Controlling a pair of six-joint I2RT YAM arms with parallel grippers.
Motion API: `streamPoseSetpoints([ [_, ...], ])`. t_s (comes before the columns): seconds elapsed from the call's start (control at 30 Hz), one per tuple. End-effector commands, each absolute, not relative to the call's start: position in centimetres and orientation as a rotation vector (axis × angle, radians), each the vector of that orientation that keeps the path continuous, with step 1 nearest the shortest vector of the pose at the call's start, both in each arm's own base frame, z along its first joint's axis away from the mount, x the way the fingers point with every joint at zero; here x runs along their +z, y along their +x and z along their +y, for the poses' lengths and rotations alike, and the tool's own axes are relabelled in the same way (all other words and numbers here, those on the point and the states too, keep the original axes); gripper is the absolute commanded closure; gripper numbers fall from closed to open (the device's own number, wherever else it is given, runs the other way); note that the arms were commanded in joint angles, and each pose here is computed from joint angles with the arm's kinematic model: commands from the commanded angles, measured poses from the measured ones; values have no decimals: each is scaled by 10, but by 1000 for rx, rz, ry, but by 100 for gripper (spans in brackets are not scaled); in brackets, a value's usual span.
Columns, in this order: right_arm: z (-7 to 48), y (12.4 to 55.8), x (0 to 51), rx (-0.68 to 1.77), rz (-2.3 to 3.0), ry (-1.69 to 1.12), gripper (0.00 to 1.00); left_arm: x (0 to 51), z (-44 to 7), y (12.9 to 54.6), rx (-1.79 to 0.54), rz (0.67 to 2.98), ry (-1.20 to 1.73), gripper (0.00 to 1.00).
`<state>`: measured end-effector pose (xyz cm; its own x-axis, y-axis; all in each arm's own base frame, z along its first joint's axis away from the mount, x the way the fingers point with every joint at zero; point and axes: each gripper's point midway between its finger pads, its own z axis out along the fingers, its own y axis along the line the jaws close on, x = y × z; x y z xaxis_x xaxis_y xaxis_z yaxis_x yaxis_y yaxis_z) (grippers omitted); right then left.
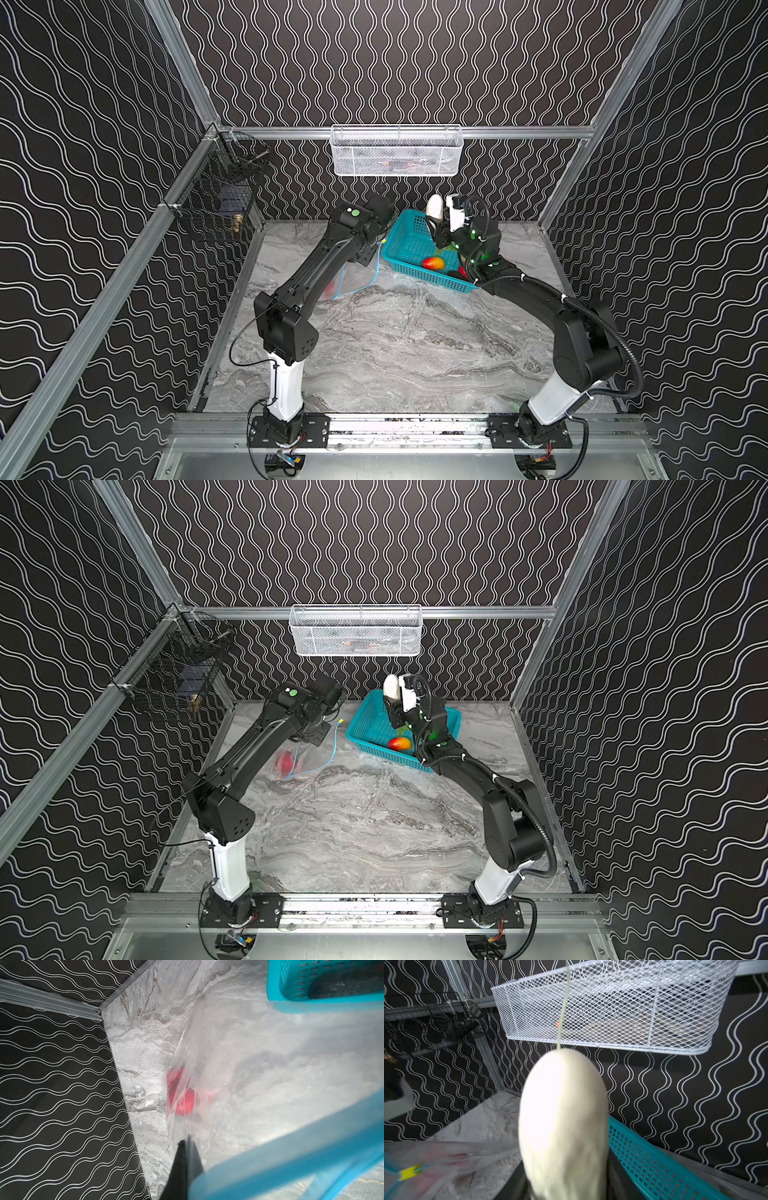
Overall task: Place the food in the zip-top bag and seal the zipper
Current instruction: 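Close the right gripper on the white radish and lift it, then carry the white radish with the right gripper toward the bag mouth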
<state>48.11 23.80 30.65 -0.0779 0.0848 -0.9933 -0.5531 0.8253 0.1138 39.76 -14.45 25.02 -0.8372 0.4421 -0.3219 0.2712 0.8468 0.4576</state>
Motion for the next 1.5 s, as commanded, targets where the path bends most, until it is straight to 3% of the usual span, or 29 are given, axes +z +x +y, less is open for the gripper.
streamPoseSetpoints([
  [0.0,239,469,336,654,1461,-331,58,249,-146,396,534,2614,506,100],
  [0.53,237,429,372,955,1274,-228,58,242,-150,406,537,2632,444,100],
  [0.77,235,414,382,1078,1184,-189,59,239,-162,410,367,2691,431,100],
  [1.47,268,384,400,1325,962,-120,62,226,-168,412,238,2790,445,100],
])
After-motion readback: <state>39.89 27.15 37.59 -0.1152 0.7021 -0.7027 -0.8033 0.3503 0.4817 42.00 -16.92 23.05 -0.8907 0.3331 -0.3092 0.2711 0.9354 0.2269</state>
